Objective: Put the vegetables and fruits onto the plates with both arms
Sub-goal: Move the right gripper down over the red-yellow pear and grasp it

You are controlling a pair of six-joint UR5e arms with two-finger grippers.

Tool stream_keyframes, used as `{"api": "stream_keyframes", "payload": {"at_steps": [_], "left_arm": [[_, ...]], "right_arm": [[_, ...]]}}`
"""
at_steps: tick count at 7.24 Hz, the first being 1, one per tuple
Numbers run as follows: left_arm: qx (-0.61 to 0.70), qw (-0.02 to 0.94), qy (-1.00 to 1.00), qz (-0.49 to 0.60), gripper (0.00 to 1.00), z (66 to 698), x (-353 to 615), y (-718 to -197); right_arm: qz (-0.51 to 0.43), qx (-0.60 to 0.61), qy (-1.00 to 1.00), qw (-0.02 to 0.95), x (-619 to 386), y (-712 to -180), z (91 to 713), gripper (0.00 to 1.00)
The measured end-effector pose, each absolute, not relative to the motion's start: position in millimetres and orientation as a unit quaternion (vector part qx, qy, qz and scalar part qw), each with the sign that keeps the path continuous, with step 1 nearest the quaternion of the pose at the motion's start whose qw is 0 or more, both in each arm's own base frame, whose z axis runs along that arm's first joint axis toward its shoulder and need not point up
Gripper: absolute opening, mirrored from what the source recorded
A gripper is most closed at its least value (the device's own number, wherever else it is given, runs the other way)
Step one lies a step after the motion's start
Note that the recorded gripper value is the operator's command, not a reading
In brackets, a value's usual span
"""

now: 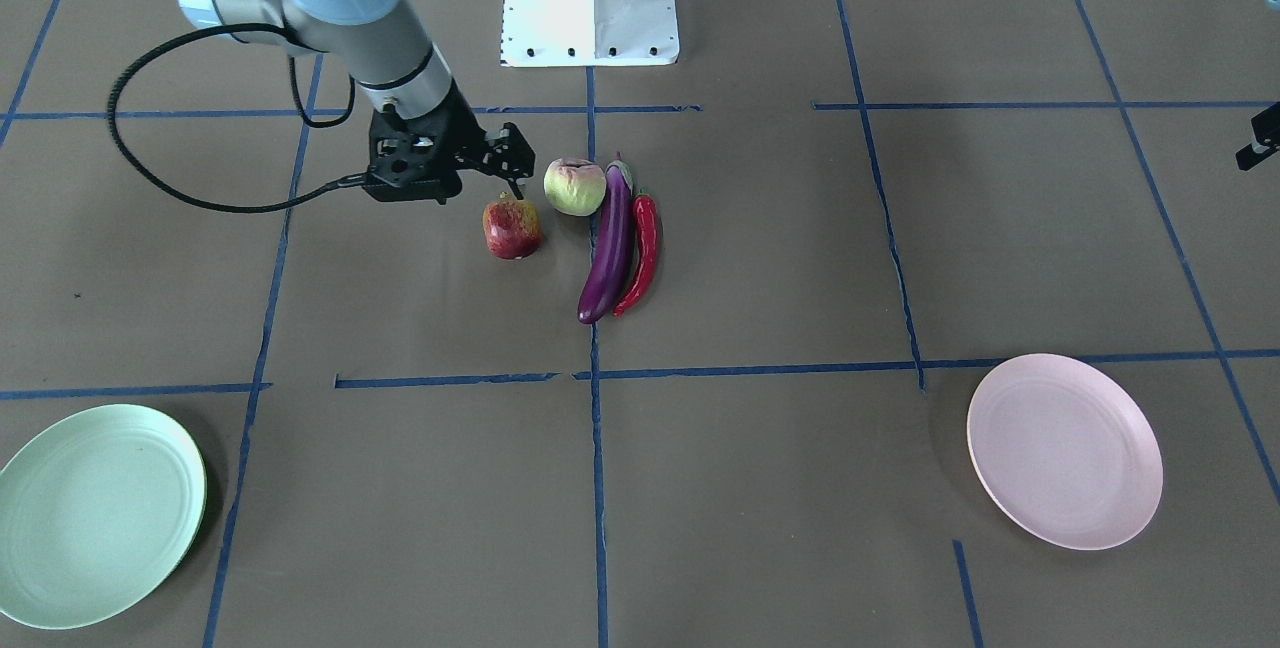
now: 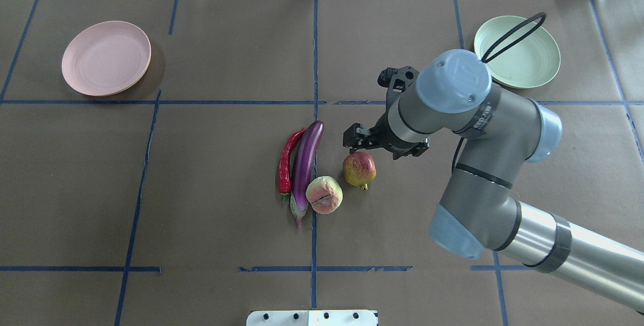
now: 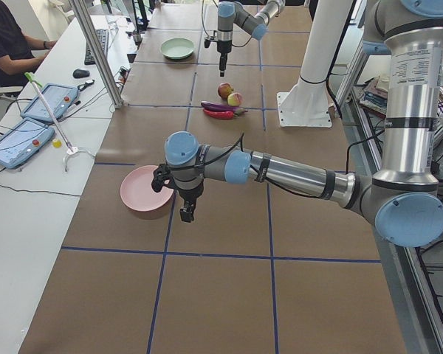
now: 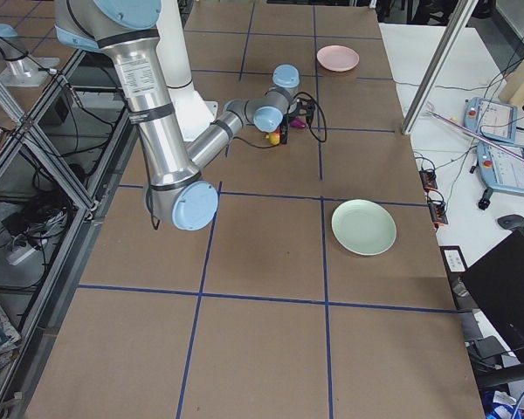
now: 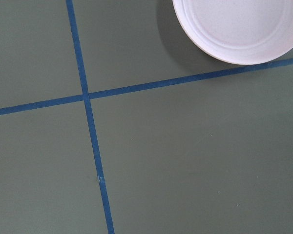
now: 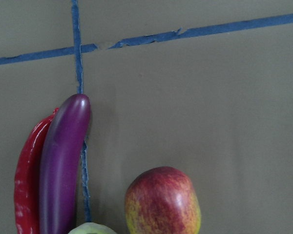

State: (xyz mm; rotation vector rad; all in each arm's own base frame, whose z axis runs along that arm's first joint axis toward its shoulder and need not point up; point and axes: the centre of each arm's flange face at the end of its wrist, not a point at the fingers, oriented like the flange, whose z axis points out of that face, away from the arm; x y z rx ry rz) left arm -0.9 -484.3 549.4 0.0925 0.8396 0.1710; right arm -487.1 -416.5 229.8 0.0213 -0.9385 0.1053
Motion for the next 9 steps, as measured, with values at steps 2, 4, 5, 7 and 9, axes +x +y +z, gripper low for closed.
{"api": "stream_keyframes", "payload": {"at_steps": [2,4,5,7,9], "left_arm": [[0.047,0.901,0.422,0.085,1.0,541.8,0.3,-477.6],[0.044,0.895,0.436,0.085,1.0,541.2,0.5,-462.6],[0.043,0.894,0.438,0.085,1.0,541.7,0.6,-459.5],[0.042,0.893,0.44,0.085,1.0,542.2,0.9,-458.0],[0.041,0.888,0.45,0.085,1.0,540.4,2.3,-457.5]], "right_arm": [[0.053,0.03,-0.428,0.902,-523.6,-406.1,224.6,1.0],[0.058,0.034,-0.406,0.912,-549.7,-415.1,230.2,0.98],[0.06,0.034,-0.392,0.917,-554.5,-418.6,234.8,0.98],[0.064,0.033,-0.361,0.93,-557.3,-420.7,244.6,0.84],[0.062,0.032,-0.351,0.934,-559.4,-416.5,250.2,0.12]]}}
